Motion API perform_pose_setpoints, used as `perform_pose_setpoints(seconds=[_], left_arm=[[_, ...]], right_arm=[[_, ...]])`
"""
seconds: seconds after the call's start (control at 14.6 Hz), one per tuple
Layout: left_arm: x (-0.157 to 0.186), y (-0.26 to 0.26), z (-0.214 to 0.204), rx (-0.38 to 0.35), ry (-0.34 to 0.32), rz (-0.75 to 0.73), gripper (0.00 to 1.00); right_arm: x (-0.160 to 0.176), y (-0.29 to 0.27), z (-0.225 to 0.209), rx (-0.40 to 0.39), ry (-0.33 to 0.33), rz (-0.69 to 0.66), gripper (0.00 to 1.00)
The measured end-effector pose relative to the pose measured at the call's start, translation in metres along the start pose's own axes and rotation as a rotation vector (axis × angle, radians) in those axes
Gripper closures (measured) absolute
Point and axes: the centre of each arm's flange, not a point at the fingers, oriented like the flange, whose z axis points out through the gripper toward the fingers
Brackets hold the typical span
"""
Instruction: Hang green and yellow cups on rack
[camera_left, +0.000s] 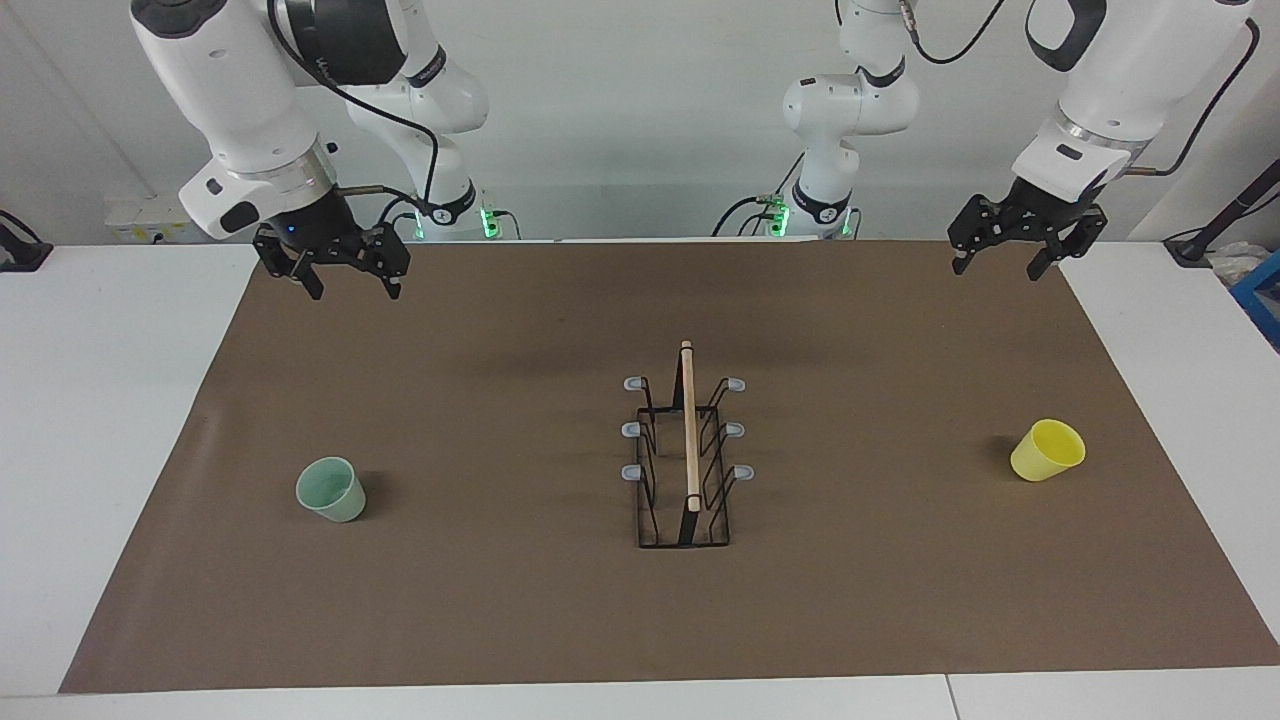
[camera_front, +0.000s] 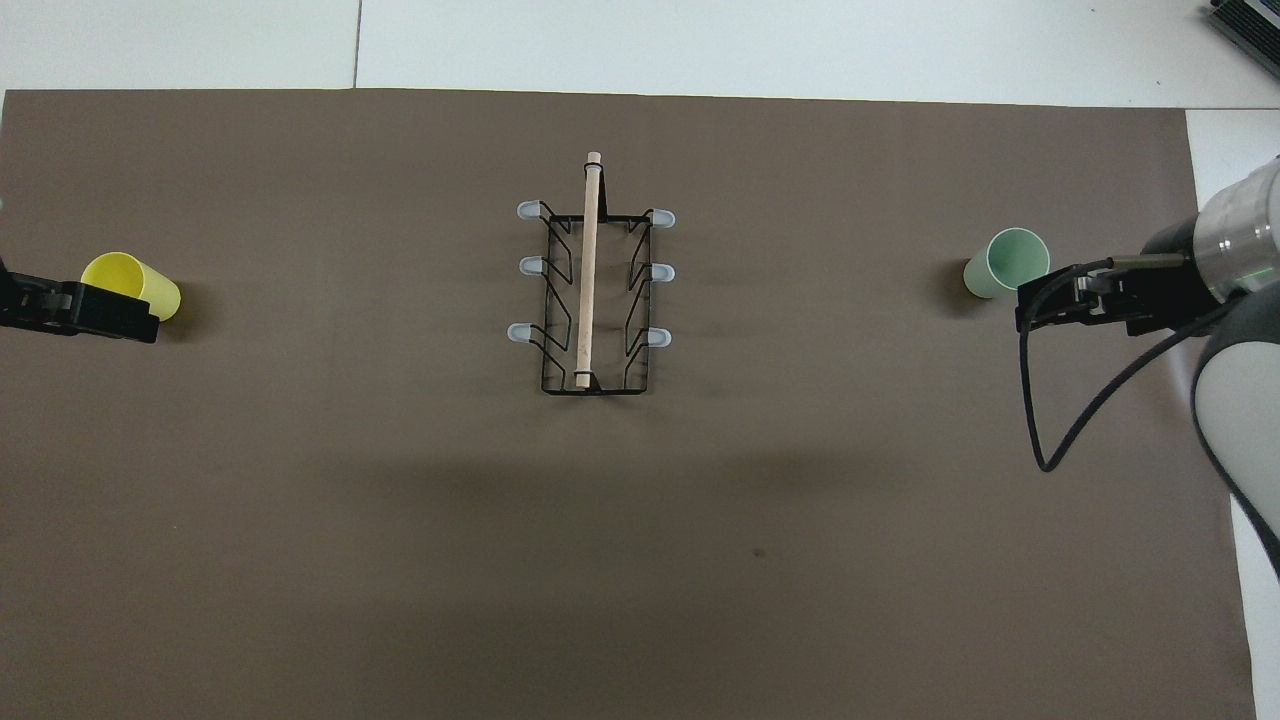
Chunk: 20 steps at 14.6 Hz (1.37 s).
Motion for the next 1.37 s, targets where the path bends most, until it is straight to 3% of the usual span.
perform_pose_setpoints(seconds=[0.55,0.89,1.03,1.17,1.37], left_arm=[[-0.001,-0.009,0.001,0.0,-0.001,-0.026,0.0],[0.009,-0.034,0.009,-0.01,-0.013,-0.185,0.0],[0.02,-0.057,0.016,-0.042,-0.033,-0.291,0.0],[0.033,-0.089,0.025,-0.094,-0.053,-0.442,0.0],[0.051,-0.119,0.047,-0.132,-0.081,-0.658,0.0]], right_arm=[[0.006,0.008,0.004,-0.005,0.011,-0.099,0.0],[0.024,0.017,0.016,-0.005,0.065,-0.1,0.0],[0.031,0.017,0.025,-0.066,0.08,-0.154,0.0],[0.04,0.013,0.039,-0.169,0.077,-0.321,0.0],[0.059,0.008,0.081,-0.273,0.013,-0.544,0.0]])
